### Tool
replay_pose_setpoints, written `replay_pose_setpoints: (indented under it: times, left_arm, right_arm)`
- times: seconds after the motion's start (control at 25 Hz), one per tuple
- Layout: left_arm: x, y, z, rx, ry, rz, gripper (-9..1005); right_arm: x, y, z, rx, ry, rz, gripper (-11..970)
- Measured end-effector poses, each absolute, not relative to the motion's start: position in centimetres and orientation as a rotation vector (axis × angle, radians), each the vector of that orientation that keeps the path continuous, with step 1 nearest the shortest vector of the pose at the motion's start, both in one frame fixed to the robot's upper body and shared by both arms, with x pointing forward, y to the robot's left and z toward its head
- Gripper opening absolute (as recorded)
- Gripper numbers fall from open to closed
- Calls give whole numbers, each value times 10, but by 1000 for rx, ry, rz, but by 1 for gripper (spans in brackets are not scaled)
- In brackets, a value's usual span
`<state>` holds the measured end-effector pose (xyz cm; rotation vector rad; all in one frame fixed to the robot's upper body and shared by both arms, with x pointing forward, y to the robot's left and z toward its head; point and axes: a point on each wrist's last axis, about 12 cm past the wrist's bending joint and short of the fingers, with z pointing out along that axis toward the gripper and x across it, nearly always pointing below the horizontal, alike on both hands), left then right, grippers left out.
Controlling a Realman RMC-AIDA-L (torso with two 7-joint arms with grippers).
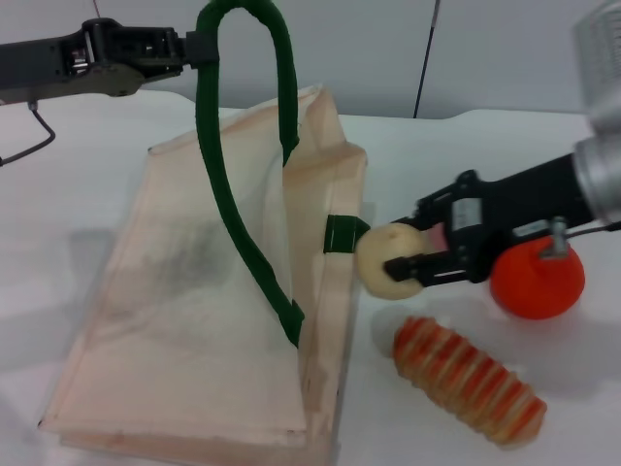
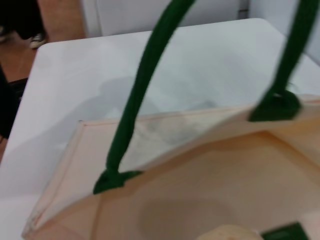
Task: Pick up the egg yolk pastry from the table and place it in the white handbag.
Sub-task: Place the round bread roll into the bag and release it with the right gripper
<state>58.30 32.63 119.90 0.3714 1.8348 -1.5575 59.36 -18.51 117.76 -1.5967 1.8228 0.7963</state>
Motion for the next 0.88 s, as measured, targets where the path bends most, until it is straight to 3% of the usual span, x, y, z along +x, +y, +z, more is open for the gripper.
replay_pose_setpoints:
  times: [0.48, 0.88]
  left_arm:
    - [588, 320, 1203, 392, 1817, -1587, 120]
    - [592, 316, 1208, 408, 1807, -1591, 140]
  right_arm:
    - [605, -117, 1156, -1684, 1777, 763, 456]
    - [596, -69, 1149, -1792, 1680, 720, 447]
